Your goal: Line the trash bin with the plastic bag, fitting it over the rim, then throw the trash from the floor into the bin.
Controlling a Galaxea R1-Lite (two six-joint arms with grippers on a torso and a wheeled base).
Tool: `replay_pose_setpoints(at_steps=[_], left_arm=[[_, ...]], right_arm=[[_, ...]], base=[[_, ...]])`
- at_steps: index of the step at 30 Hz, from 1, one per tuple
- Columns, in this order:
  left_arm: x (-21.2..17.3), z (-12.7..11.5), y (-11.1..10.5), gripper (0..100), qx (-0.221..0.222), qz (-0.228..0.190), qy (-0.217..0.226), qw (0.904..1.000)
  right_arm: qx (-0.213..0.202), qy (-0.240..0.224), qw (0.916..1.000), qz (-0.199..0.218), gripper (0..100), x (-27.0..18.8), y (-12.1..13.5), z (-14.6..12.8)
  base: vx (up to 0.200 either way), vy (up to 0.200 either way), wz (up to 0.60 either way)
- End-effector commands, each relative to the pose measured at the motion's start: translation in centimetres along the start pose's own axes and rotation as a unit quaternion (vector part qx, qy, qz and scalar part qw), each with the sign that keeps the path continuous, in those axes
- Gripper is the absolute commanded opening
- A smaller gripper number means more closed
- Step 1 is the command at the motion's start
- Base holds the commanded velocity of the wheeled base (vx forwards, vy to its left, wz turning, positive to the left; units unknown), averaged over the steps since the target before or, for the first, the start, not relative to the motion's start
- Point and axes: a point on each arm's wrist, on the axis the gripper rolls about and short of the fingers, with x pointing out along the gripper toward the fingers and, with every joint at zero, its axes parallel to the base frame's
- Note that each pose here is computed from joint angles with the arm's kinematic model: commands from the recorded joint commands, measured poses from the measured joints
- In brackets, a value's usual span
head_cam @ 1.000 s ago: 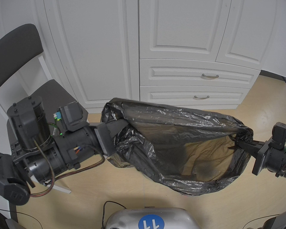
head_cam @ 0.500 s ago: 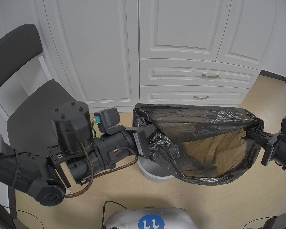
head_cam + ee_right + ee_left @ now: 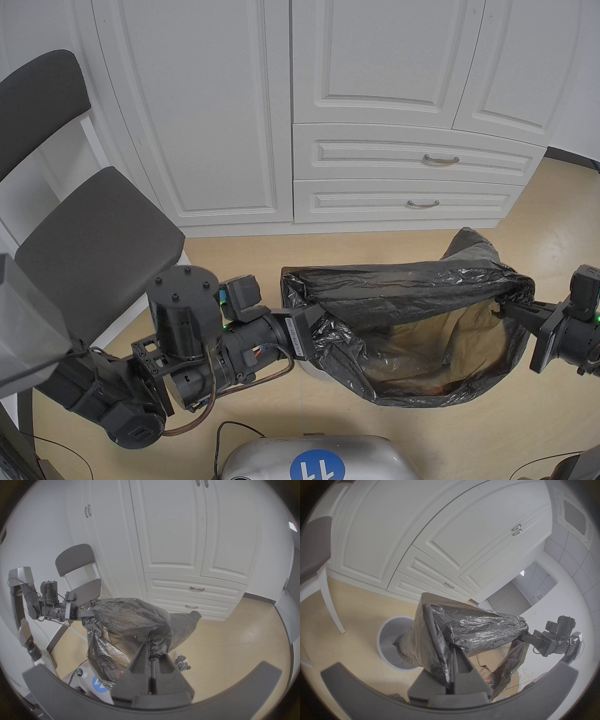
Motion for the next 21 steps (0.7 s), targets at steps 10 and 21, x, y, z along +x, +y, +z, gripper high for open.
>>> replay_pose_setpoints(at_steps=[10,21], left_arm=[[-0.6,-6.3,6.7,0,-0.010,0.053,0.023,0.9983],[-1.5,-4.9,6.0,0,-0.009,0.012,0.018,0.9997]], right_arm=[[-0.080,0.092,0.9894,0.080,0,8.8,4.0,0.1],[-0.127,0.085,0.9833,0.098,0,14.5,6.9,2.2]], base=[[0.000,0.000,0.00],[0.000,0.000,0.00]])
